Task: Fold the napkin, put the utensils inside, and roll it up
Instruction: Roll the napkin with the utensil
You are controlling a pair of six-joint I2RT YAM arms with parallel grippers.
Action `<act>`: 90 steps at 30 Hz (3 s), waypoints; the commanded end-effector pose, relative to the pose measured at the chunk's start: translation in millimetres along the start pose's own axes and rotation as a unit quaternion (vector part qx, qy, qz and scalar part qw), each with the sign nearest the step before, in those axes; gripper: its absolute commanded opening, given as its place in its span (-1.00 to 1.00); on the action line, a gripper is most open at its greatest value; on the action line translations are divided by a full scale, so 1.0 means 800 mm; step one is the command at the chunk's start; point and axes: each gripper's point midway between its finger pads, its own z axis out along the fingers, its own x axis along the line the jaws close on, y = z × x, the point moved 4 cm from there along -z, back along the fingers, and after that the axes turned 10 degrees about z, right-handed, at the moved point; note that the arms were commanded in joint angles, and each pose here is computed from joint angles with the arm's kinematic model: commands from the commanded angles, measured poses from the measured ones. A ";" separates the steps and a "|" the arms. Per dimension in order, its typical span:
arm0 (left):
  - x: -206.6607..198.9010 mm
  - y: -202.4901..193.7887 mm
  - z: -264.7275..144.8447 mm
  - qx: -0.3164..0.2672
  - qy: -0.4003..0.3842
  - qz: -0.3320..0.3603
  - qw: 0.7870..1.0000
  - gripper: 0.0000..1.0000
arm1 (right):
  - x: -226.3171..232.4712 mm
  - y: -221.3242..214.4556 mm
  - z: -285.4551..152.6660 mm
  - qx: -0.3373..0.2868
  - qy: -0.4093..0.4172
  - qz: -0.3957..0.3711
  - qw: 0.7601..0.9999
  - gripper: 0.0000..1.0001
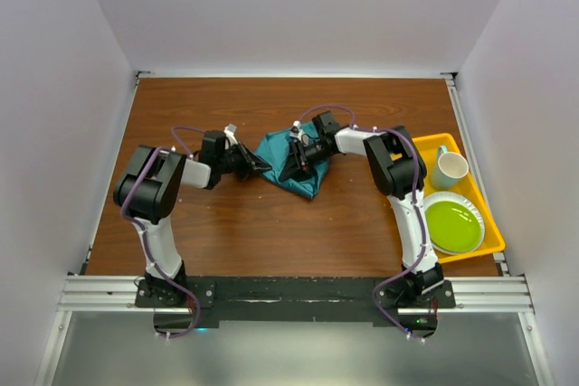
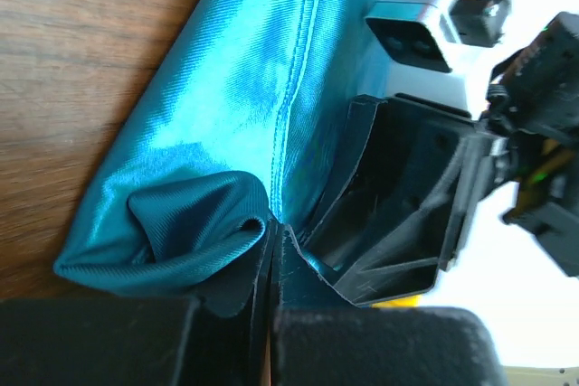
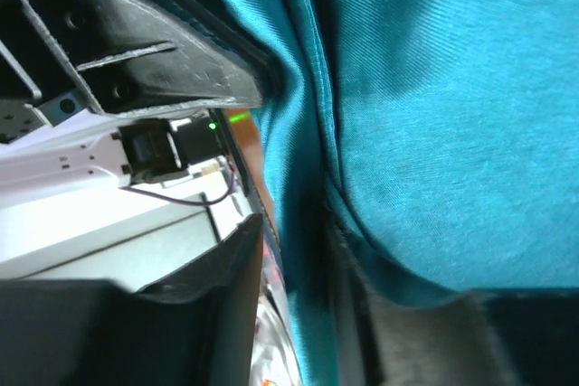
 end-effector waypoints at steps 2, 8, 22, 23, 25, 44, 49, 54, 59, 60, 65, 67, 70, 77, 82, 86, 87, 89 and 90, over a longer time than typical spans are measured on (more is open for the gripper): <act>0.037 -0.011 0.002 0.017 0.056 -0.008 0.998 -1.00 | -0.032 0.000 -0.028 -0.033 -0.164 -0.026 0.986 -0.07; 0.040 -0.012 0.005 0.027 0.064 -0.005 0.998 -1.00 | -0.002 -0.007 -0.063 -0.057 -0.217 -0.091 0.970 0.17; 0.049 -0.020 0.006 0.045 0.077 -0.018 0.996 -1.00 | 0.023 -0.053 -0.080 -0.091 -0.264 -0.230 0.932 0.24; 0.050 -0.021 0.006 0.046 0.078 -0.018 0.996 -1.00 | 0.026 -0.058 -0.073 -0.088 -0.268 -0.242 0.928 0.24; 0.051 -0.022 0.006 0.049 0.080 -0.019 0.995 -1.00 | 0.031 -0.057 -0.073 -0.099 -0.288 -0.263 0.915 0.24; 0.051 -0.023 0.007 0.053 0.080 -0.022 0.995 -1.00 | 0.060 -0.070 -0.066 -0.116 -0.378 -0.355 0.847 0.30; 0.054 -0.023 0.007 0.055 0.082 -0.027 0.995 -1.00 | 0.038 -0.076 -0.046 -0.099 -0.348 -0.338 0.869 0.17; 0.058 -0.024 0.006 0.058 0.085 -0.032 0.994 -1.00 | 0.018 -0.073 -0.038 -0.100 -0.354 -0.325 0.871 0.24; 0.062 -0.026 0.005 0.063 0.088 -0.037 0.993 -1.00 | -0.006 -0.065 -0.051 -0.121 -0.388 -0.289 0.867 0.11; 0.063 -0.026 0.004 0.063 0.089 -0.037 0.993 -1.00 | -0.012 -0.068 -0.051 -0.117 -0.391 -0.285 0.867 0.03; 0.072 -0.029 0.003 0.070 0.095 -0.039 0.992 -1.00 | -0.024 -0.074 -0.055 -0.102 -0.398 -0.276 0.869 -0.36; 0.073 -0.030 0.003 0.071 0.096 -0.040 0.992 -1.00 | -0.020 -0.080 -0.048 -0.090 -0.376 -0.274 0.881 -0.56; 0.075 -0.030 0.003 0.073 0.096 -0.043 0.992 -1.00 | -0.013 -0.081 -0.047 -0.083 -0.367 -0.264 0.888 -0.60; 0.075 -0.030 0.003 0.080 0.098 -0.044 0.991 -1.00 | 0.057 -0.062 -0.071 -0.145 -0.410 -0.323 0.840 0.26; 0.075 -0.033 0.002 0.084 0.101 -0.057 0.990 -1.00 | 0.087 -0.054 -0.056 -0.144 -0.426 -0.395 0.801 0.44; 0.072 -0.031 0.002 0.084 0.099 -0.061 0.990 -1.00 | 0.096 -0.043 -0.025 -0.128 -0.424 -0.434 0.785 0.49; 0.072 -0.032 0.002 0.085 0.101 -0.063 0.989 -1.00 | 0.097 -0.041 -0.019 -0.127 -0.422 -0.438 0.783 0.49; 0.072 -0.030 0.002 0.085 0.100 -0.065 0.989 -1.00 | 0.092 -0.032 -0.008 -0.123 -0.423 -0.438 0.784 0.49; 0.071 -0.030 0.002 0.084 0.099 -0.065 0.989 -1.00 | 0.090 -0.030 -0.005 -0.121 -0.422 -0.438 0.784 0.48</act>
